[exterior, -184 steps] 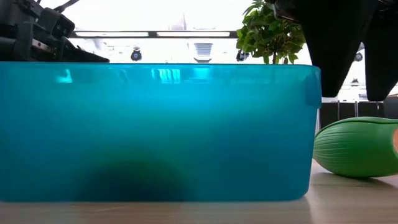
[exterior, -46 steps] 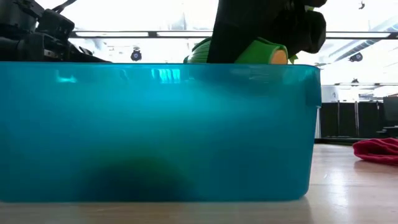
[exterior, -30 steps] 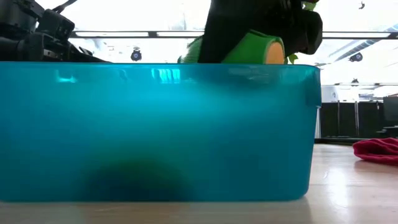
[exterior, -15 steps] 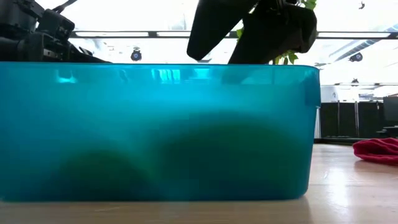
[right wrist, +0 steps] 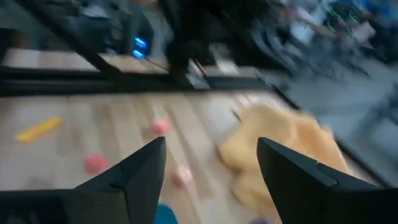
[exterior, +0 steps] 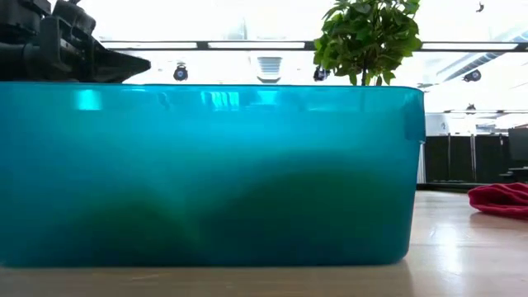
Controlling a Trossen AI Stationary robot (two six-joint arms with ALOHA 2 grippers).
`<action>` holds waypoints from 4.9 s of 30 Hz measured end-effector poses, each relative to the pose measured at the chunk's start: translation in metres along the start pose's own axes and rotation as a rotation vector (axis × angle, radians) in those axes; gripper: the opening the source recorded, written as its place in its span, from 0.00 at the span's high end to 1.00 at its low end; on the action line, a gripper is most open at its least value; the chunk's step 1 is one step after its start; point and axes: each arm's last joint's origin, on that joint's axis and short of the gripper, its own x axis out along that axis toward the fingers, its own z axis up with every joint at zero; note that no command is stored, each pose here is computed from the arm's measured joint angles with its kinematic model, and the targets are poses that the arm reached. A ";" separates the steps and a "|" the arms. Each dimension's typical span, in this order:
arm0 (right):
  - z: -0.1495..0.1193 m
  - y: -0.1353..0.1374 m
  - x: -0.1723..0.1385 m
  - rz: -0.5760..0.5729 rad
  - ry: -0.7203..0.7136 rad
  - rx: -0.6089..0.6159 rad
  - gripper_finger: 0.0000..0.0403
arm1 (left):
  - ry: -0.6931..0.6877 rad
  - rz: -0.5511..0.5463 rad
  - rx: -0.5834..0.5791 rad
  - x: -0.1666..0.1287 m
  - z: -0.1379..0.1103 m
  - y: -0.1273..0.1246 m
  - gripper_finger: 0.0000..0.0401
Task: Pick and placing Produce into tupperware
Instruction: Put the purple eggplant into the blue bin
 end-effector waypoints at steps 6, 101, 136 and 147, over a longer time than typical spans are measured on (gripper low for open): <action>0.038 -0.019 -0.020 0.264 -0.076 -0.123 0.41 | -0.001 0.000 0.003 0.000 0.000 0.000 1.00; -0.149 -0.165 0.133 0.533 0.569 -0.117 0.09 | 0.052 0.004 0.013 0.003 -0.005 -0.001 1.00; -0.142 -0.166 0.134 0.503 0.512 -0.142 0.61 | 0.052 0.007 0.014 0.003 -0.005 -0.001 1.00; -0.138 -0.168 0.133 0.501 0.495 -0.157 0.76 | 0.052 0.007 0.014 0.003 -0.005 0.000 1.00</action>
